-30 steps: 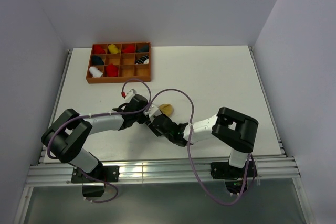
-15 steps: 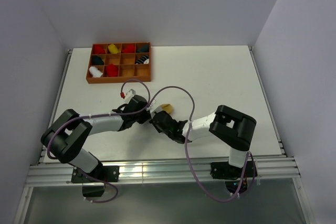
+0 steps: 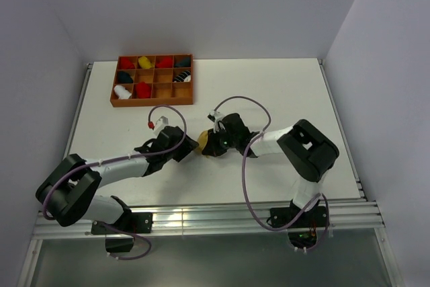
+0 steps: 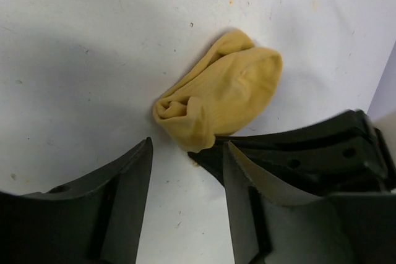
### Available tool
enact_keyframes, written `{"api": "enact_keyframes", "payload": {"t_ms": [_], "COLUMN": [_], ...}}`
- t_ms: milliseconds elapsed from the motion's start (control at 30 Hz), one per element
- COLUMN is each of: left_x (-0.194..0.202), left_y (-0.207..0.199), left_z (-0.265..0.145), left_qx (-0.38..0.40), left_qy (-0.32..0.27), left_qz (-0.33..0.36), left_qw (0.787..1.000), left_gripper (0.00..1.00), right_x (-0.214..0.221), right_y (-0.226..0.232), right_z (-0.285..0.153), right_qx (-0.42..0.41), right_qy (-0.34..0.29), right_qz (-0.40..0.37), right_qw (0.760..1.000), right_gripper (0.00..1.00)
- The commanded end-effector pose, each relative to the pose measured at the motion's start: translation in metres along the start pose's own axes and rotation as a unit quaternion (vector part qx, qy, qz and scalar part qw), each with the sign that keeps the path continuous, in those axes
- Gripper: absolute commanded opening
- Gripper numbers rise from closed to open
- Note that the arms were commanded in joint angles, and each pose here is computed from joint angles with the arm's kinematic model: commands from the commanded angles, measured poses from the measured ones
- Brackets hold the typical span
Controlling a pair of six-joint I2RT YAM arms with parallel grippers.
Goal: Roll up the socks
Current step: Roll the sock at the center of the board.
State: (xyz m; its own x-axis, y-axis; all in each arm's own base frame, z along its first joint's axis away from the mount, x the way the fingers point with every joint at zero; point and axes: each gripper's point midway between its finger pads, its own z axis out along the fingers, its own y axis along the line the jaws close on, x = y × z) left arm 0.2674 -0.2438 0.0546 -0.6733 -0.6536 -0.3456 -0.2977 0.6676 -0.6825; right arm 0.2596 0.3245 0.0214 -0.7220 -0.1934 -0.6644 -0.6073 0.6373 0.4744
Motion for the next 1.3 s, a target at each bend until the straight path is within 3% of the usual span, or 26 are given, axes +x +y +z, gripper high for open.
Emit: {"api": "enact_keyframes", "payload": {"t_ms": [0, 167, 500, 600, 633, 700, 733, 800, 833, 1000, 1267], "left_x": [-0.002, 0.002, 0.001, 0.003, 0.004, 0.008, 0.009, 0.013, 0.015, 0.016, 0.016], "left_y": [-0.013, -0.009, 0.0, 0.005, 0.006, 0.014, 0.014, 0.017, 0.018, 0.021, 0.012], "left_z": [-0.005, 0.002, 0.023, 0.029, 0.031, 0.034, 0.034, 0.034, 0.034, 0.029, 0.023], "left_qx": [0.031, 0.019, -0.02, -0.035, -0.041, -0.057, -0.058, -0.062, -0.063, -0.084, -0.105], "left_qy": [-0.006, 0.002, -0.006, -0.005, -0.002, 0.008, 0.01, 0.019, 0.022, 0.035, 0.059], "left_qz": [-0.016, -0.018, -0.013, -0.007, -0.004, 0.0, 0.001, 0.001, 0.001, 0.021, 0.05], "left_qw": [0.999, 1.0, 1.0, 0.999, 0.999, 0.998, 0.998, 0.998, 0.998, 0.996, 0.991], "left_gripper": [0.55, 0.55, 0.53, 0.46, 0.35, 0.24, 0.11, 0.0, 0.0, 0.0, 0.0], "right_x": [0.007, 0.005, 0.015, 0.016, 0.016, 0.01, 0.008, 0.002, -0.003, -0.022, -0.039], "right_y": [0.028, 0.016, 0.006, 0.005, 0.006, 0.006, 0.009, 0.004, 0.007, 0.007, 0.025], "right_z": [0.0, 0.003, 0.01, 0.011, 0.01, 0.009, 0.004, 0.001, -0.004, -0.023, -0.046], "right_qx": [-0.105, -0.119, -0.115, -0.115, -0.117, -0.121, -0.123, -0.099, -0.092, 0.004, 0.096], "right_qy": [0.049, 0.065, 0.091, 0.094, 0.093, 0.079, 0.069, 0.052, 0.039, -0.024, -0.13], "right_qz": [0.058, 0.135, 0.176, 0.178, 0.177, 0.164, 0.152, 0.132, 0.103, 0.003, -0.137], "right_qw": [0.992, 0.982, 0.974, 0.973, 0.973, 0.976, 0.978, 0.985, 0.99, 1.0, 0.977], "right_gripper": [0.0, 0.0, 0.0, 0.0, 0.0, 0.0, 0.01, 0.08, 0.18, 0.37, 0.42]}}
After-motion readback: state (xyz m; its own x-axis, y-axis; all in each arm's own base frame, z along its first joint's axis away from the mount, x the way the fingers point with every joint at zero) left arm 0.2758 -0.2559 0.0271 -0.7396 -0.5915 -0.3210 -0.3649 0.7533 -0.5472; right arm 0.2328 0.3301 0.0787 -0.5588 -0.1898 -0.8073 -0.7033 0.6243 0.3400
